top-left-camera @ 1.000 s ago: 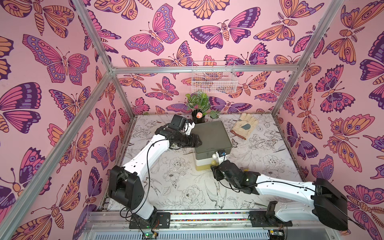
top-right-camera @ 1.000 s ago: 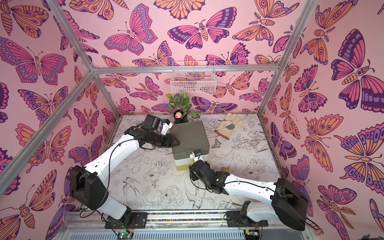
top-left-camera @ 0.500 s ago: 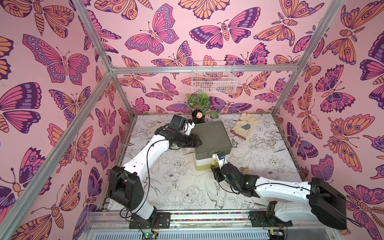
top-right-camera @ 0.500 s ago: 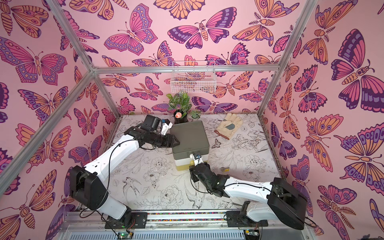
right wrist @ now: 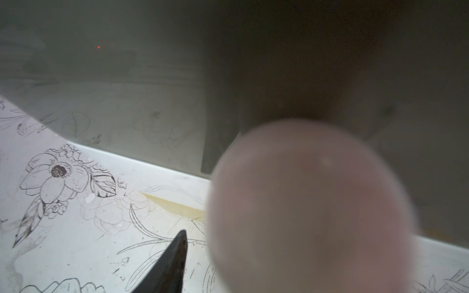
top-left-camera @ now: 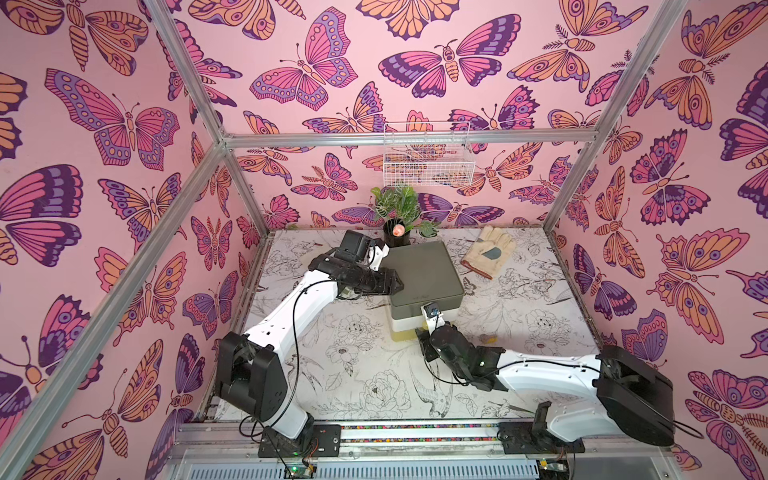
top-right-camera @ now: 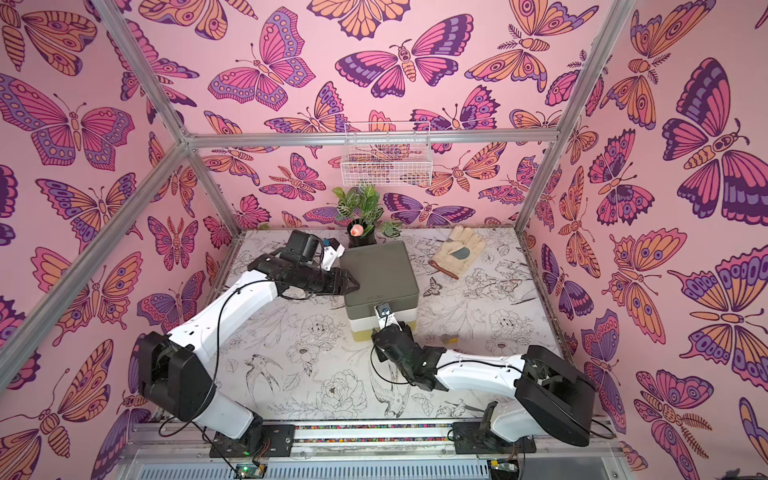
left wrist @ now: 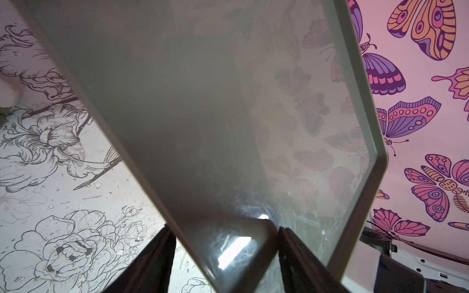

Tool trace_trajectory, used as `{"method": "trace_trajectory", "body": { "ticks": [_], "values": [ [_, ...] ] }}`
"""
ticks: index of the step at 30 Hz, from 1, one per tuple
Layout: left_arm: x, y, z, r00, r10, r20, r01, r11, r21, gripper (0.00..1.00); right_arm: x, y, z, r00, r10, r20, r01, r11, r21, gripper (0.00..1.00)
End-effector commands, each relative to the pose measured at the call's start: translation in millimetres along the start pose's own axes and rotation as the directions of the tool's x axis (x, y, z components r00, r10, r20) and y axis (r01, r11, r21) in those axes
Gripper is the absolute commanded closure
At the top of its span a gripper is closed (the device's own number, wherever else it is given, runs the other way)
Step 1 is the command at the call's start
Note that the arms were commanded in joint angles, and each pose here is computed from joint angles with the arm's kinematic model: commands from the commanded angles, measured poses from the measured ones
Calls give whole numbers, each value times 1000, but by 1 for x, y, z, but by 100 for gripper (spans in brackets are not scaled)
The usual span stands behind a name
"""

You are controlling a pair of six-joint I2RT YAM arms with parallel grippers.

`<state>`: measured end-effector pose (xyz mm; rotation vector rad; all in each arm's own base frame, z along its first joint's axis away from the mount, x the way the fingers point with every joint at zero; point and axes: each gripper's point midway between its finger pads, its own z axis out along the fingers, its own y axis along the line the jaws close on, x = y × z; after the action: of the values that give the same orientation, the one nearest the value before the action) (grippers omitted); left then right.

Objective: Take the keys out of the drawer
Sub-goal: Open the drawer in the storage box.

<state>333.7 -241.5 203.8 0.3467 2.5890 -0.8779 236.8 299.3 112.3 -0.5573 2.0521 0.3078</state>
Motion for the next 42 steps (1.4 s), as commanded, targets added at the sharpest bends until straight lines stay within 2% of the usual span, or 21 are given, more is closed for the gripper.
{"method": "trace_trajectory", "body": {
  "ticks": [1, 9, 10, 11, 28, 42],
  "values": [
    [59, 41, 21, 973, -87, -213, 57, 988, -141, 31, -26, -2, 2, 997, 42, 58, -43, 999, 17, 55],
    [61, 43, 20, 973, -88, -214, 57, 987, -148, 31, -30, 2, -1, 998, 43, 55, -43, 999, -5, 66],
    [61, 43, 20, 973, -87, -214, 56, 987, -149, 31, -30, 2, -2, 998, 42, 49, -42, 999, -6, 73],
    [61, 43, 20, 973, -89, -213, 58, 987, -151, 31, -29, 1, -3, 998, 44, 47, -44, 999, -4, 74],
    [58, 46, 23, 972, -105, -210, 70, 983, -168, 31, 2, -3, -42, 995, 94, -22, -95, 995, -39, 76],
    [62, 48, 24, 970, -112, -218, 74, 982, -175, 31, 25, 4, -89, 995, 98, -14, -98, 995, -34, 76]
  ]
}}
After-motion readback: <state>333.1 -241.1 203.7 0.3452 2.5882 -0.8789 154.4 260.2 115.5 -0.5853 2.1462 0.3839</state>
